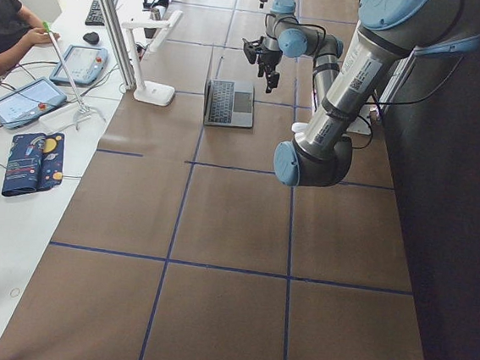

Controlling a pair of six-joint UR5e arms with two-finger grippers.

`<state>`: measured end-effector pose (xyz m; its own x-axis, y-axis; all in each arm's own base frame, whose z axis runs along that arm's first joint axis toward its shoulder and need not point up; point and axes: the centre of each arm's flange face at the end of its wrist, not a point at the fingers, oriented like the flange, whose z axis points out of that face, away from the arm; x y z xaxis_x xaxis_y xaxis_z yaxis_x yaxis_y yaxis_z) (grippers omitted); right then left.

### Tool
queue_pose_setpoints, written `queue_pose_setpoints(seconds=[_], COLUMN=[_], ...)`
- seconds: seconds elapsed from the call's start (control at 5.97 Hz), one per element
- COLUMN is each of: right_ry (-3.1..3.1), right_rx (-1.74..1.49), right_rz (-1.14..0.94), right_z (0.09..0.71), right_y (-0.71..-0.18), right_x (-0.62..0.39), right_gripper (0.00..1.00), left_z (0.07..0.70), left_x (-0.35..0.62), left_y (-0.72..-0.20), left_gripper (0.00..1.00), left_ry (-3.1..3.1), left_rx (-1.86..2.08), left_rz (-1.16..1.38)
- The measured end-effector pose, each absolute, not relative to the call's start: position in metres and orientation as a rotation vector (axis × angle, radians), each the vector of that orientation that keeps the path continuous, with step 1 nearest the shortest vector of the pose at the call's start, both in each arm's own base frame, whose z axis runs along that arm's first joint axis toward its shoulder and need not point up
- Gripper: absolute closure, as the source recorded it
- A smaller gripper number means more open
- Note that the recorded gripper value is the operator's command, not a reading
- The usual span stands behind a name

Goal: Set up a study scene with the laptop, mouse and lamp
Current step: 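Release the laptop and draw the left gripper back, then grasp the black mouse pad with the right gripper and lift it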

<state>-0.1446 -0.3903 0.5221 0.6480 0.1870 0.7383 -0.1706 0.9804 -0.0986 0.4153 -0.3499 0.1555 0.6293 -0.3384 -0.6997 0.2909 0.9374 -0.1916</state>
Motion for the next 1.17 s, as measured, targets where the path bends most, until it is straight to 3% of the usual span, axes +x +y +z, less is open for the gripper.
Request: queue_pose_setpoints(seconds=[0.5, 1.17], right_ry=[-0.802, -0.712], right_rx=[-0.072, -0.180], right_rz=[0.120, -0.002], right_z=[0.550, 0.605], right_y=[-0.321, -0.244], right_x=[-0.207, -0.210], right_gripper=[0.00, 0.00], left_z=[0.165, 0.161], left_x=[0.423, 0.423], left_y=[-0.335, -0.333], left_gripper=[0.00, 0.00], left_ry=[0.830, 0.855], left_rx=[-0.041, -0.033], left_rz=[-0.227, -0.219])
